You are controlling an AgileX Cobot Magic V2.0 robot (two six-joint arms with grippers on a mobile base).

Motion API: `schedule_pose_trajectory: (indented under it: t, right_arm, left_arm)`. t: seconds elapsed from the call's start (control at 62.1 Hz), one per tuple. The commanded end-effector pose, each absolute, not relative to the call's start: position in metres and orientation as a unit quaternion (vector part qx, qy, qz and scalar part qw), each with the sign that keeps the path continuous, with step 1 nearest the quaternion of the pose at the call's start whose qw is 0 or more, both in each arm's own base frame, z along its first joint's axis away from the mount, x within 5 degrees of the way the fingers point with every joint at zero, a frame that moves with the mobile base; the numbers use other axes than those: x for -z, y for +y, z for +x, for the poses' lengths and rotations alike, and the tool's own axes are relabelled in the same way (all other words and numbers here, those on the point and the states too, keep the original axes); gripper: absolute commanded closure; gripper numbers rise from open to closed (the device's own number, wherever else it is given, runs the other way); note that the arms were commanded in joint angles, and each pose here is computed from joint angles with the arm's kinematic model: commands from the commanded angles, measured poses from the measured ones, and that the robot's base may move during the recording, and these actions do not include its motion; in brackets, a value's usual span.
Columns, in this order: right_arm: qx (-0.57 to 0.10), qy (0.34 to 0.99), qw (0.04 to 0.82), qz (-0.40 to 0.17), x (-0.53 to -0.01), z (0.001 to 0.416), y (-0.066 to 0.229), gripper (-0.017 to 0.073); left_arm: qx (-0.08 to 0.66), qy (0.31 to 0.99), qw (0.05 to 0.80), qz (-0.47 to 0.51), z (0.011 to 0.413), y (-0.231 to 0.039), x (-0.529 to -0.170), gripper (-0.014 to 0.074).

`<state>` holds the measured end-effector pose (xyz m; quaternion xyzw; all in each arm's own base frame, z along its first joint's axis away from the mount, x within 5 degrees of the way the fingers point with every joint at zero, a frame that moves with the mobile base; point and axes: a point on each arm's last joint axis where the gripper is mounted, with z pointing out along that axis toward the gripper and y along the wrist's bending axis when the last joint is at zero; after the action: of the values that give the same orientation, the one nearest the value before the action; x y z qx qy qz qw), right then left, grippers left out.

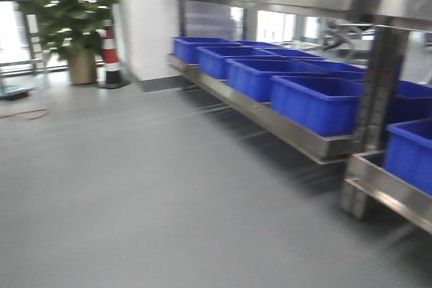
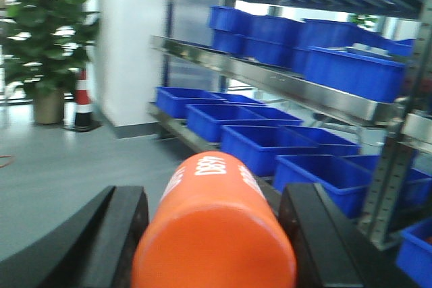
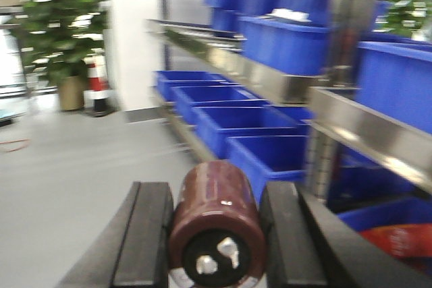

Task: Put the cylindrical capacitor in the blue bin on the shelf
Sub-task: 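Drive the base to the shelf of blue bins holding both cylinders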

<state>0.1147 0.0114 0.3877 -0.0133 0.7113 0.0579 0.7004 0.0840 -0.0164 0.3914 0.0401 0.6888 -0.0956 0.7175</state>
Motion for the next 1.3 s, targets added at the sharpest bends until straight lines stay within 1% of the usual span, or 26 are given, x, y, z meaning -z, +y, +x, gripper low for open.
schedule_pose_trajectory:
  t: [0.0,1.288]
  right_arm:
    - [-0.053,0.701,0.711,-0.017,-0.3895,0.1133,0.0111,0.0724]
    - [-0.053,0.701,0.711,-0.017,-0.3897,0.1133,0.0111,0.0724]
  left_arm:
    - [0.098,0.677,0.728,0.041,0.0823,-0.0165,-0.3940,0.0705]
    - [0.099,0.672,0.733,0.040,0.0822,-0.0163,-0.3954,0.0705]
